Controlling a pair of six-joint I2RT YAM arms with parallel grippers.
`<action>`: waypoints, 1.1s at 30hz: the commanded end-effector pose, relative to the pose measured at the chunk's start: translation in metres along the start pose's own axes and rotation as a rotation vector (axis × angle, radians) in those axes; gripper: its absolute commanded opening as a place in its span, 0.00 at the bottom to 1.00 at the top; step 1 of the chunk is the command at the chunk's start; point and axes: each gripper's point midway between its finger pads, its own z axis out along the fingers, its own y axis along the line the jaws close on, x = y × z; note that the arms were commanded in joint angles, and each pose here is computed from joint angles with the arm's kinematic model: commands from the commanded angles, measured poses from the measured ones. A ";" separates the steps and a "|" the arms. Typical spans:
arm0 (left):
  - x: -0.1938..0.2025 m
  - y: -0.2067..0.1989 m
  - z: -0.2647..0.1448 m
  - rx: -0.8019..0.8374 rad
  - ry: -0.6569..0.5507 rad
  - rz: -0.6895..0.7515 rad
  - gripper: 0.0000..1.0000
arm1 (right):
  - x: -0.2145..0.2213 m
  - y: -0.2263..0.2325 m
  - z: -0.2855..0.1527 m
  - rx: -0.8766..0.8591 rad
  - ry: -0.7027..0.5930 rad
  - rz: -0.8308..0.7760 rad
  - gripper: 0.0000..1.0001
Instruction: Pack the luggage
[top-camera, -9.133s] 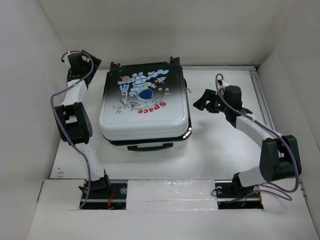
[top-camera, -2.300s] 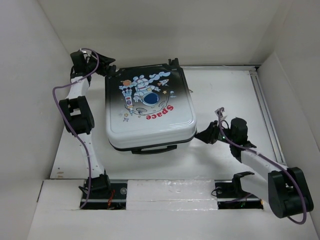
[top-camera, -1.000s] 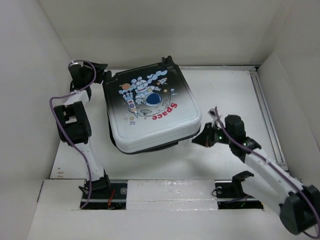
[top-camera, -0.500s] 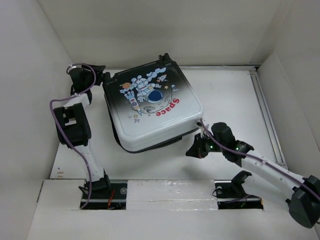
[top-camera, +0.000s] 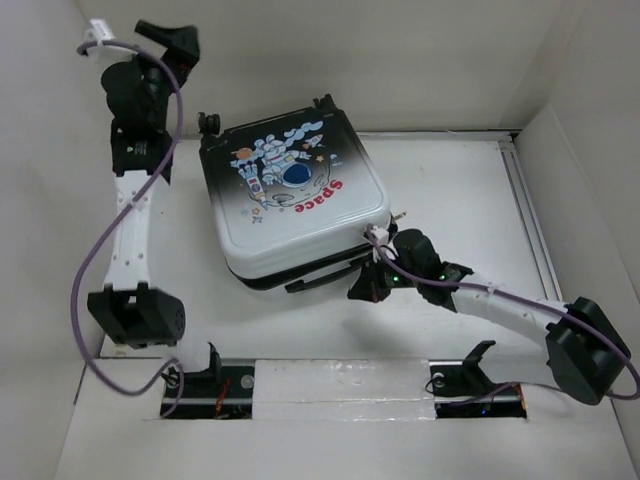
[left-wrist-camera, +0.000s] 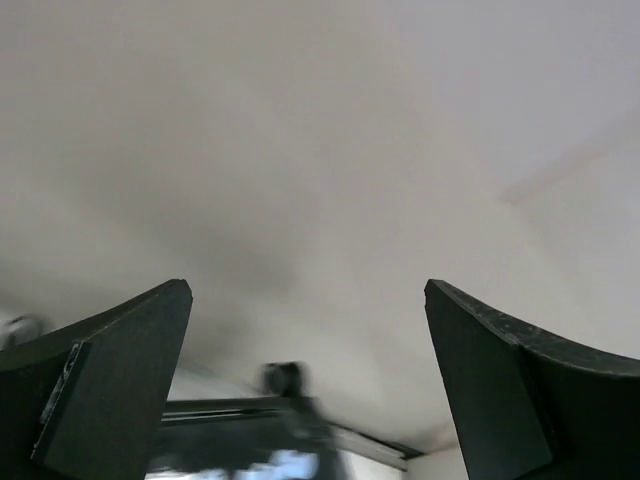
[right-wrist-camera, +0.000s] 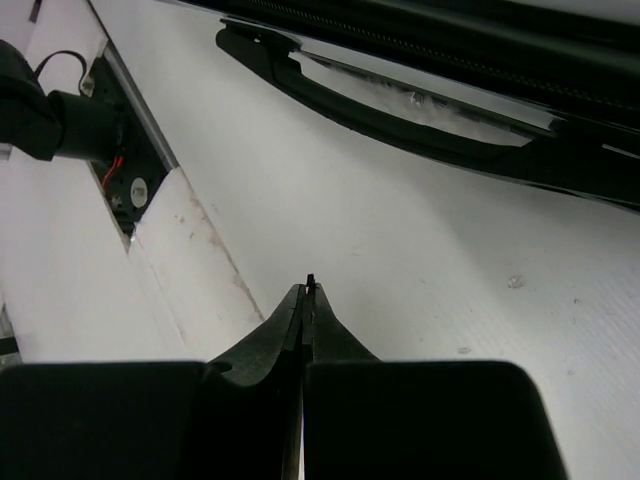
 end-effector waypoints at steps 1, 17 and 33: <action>-0.016 -0.119 -0.059 0.187 -0.089 0.154 1.00 | -0.065 0.022 0.004 -0.034 -0.212 -0.112 0.00; 0.349 -0.136 -0.343 0.446 0.587 0.265 0.25 | -0.109 -0.029 -0.123 0.381 -0.559 -0.077 0.53; 0.474 0.006 -0.423 0.232 0.793 0.391 0.38 | -0.170 -0.150 -0.146 0.280 -0.761 0.272 0.83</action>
